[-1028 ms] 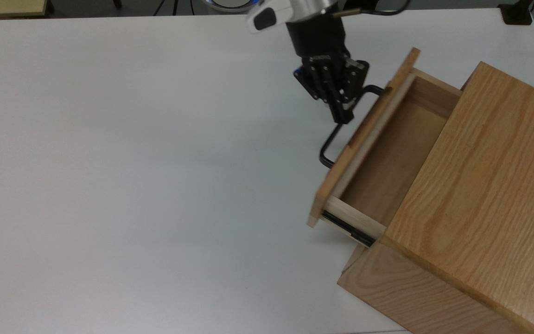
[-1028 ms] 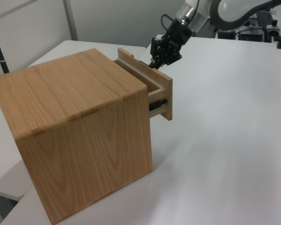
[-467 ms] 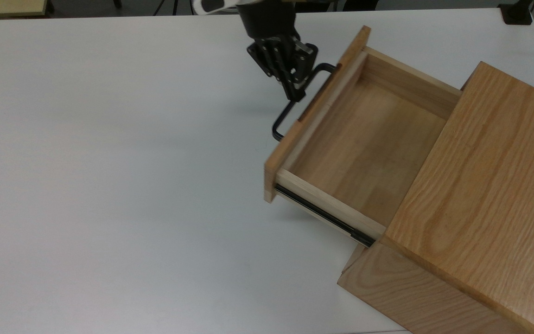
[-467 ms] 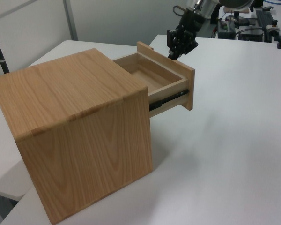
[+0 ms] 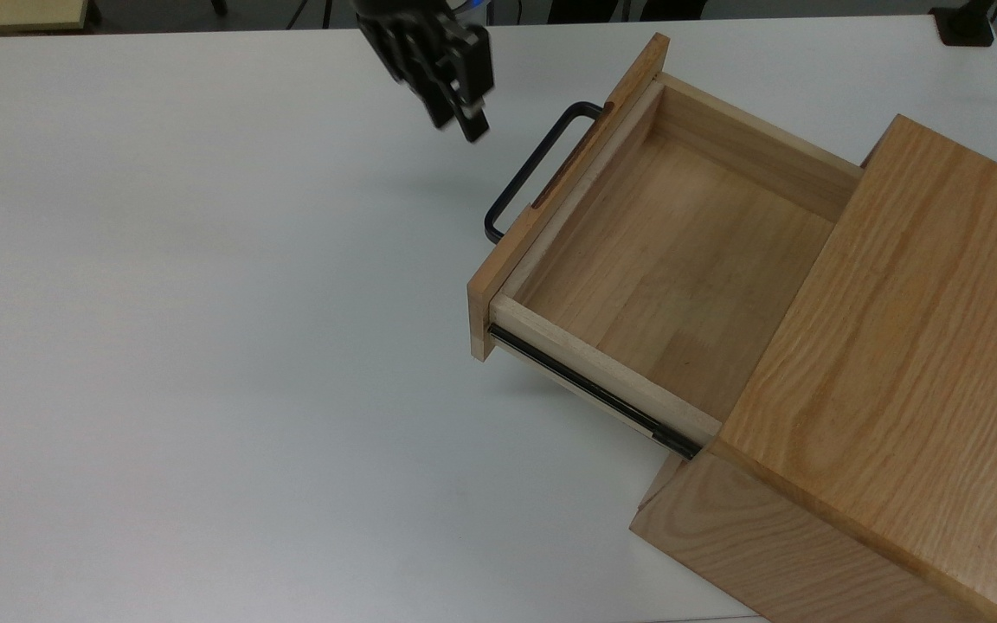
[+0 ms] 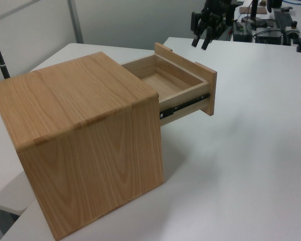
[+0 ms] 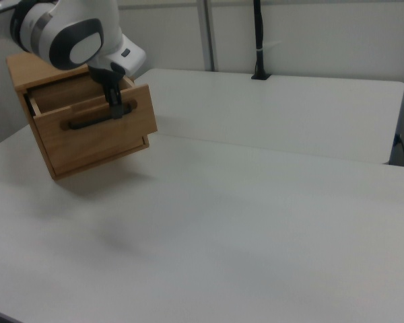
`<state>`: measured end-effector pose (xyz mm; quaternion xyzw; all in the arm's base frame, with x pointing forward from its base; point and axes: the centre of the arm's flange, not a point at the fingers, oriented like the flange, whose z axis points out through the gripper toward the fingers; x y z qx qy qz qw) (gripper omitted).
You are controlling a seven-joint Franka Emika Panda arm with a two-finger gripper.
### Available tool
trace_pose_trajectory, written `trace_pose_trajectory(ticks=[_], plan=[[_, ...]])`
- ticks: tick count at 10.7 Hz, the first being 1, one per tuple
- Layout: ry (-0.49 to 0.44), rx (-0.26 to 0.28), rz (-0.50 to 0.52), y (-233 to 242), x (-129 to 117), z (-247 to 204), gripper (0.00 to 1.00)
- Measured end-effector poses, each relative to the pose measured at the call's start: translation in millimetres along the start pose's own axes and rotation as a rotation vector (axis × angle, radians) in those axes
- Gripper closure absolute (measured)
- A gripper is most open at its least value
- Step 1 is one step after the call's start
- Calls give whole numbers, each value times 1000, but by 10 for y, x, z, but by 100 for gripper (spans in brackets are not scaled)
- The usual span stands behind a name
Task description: Open the drawer by sliding it
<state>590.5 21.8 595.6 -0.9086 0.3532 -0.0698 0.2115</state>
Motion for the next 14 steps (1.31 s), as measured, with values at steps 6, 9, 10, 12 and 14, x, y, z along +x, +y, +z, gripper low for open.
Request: trace_pose_trajectory(ticks=[6, 9, 10, 12, 14], plan=[[-17, -222, -197, 412, 247, -718, 21], [46, -454, -367, 361, 145, -706, 3], [-5, -512, -427, 319, 7, -635, 3], [-137, -593, -549, 377, -160, -571, 0], [-158, -606, -601, 403, -158, -588, 0]])
